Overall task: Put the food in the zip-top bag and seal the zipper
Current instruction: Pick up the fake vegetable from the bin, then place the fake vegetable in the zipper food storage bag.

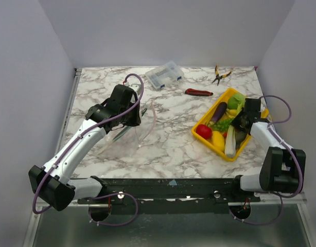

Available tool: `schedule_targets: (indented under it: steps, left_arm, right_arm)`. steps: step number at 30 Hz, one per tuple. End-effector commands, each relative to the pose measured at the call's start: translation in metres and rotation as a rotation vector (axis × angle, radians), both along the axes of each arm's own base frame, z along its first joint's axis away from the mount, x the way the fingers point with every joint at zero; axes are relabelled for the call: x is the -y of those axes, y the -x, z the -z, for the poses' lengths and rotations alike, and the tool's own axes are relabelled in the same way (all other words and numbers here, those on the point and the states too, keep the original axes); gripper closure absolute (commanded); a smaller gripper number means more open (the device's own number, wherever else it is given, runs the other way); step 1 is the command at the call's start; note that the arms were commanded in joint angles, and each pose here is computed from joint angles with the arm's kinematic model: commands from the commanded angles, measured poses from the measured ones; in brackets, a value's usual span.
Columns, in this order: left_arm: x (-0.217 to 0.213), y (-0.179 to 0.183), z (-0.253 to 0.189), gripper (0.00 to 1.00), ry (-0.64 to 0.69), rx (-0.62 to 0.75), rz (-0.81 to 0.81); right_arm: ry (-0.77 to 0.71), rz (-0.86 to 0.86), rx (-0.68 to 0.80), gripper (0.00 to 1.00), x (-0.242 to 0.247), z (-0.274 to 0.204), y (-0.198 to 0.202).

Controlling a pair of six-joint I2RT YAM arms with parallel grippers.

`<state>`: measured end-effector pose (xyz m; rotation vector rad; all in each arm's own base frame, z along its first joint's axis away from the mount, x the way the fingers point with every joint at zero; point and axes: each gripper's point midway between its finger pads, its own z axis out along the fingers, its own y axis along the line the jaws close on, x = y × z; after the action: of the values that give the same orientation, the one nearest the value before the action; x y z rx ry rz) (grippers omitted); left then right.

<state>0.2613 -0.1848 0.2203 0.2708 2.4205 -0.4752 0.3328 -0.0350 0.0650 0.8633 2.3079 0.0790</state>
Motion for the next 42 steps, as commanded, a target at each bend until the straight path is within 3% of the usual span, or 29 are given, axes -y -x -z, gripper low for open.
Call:
schedule_targets:
  steps: [1, 9, 14, 17, 21, 24, 28, 35, 42]
  left_arm:
    - [0.001, 0.002, -0.017, 1.0, 0.044, 0.042, 0.012]
    - [0.004, 0.005, -0.029, 1.0, 0.085, 0.05, 0.011]
    - [0.002, 0.004, -0.031, 1.0, 0.086, 0.052, -0.003]
    - [0.002, 0.005, -0.028, 1.0, 0.086, 0.041, -0.011]
    - [0.003, 0.006, -0.025, 1.0, 0.095, 0.03, -0.012]
    - [0.003, 0.006, -0.024, 1.0, 0.098, 0.027, -0.017]
    - [0.003, 0.007, -0.026, 1.0, 0.109, 0.025, -0.018]
    - [0.003, 0.009, -0.035, 1.0, 0.136, 0.034, -0.007]
    - [0.006, 0.01, -0.055, 1.0, 0.212, 0.054, 0.002]
  right_arm:
    - [0.026, 0.018, 0.145, 1.0, 0.004, -0.046, -0.001]
    - [-0.108, -0.331, 0.641, 1.0, -0.063, -0.201, -0.003]
    - [-0.321, -0.673, 1.033, 1.0, -0.16, -0.305, 0.017]
    - [-0.407, -0.79, 1.25, 1.0, -0.215, -0.352, 0.04]
    - [-0.537, -0.911, 1.392, 1.0, -0.297, -0.388, 0.063]
    - [-0.593, -0.887, 1.488, 1.0, -0.342, -0.406, 0.07]
    - [-0.621, -0.673, 1.585, 1.0, -0.366, -0.414, 0.061]
    - [-0.635, -0.394, 1.614, 1.0, -0.352, -0.405, 0.025]
    - [-0.656, -0.343, 1.572, 1.0, -0.356, -0.373, 0.013]
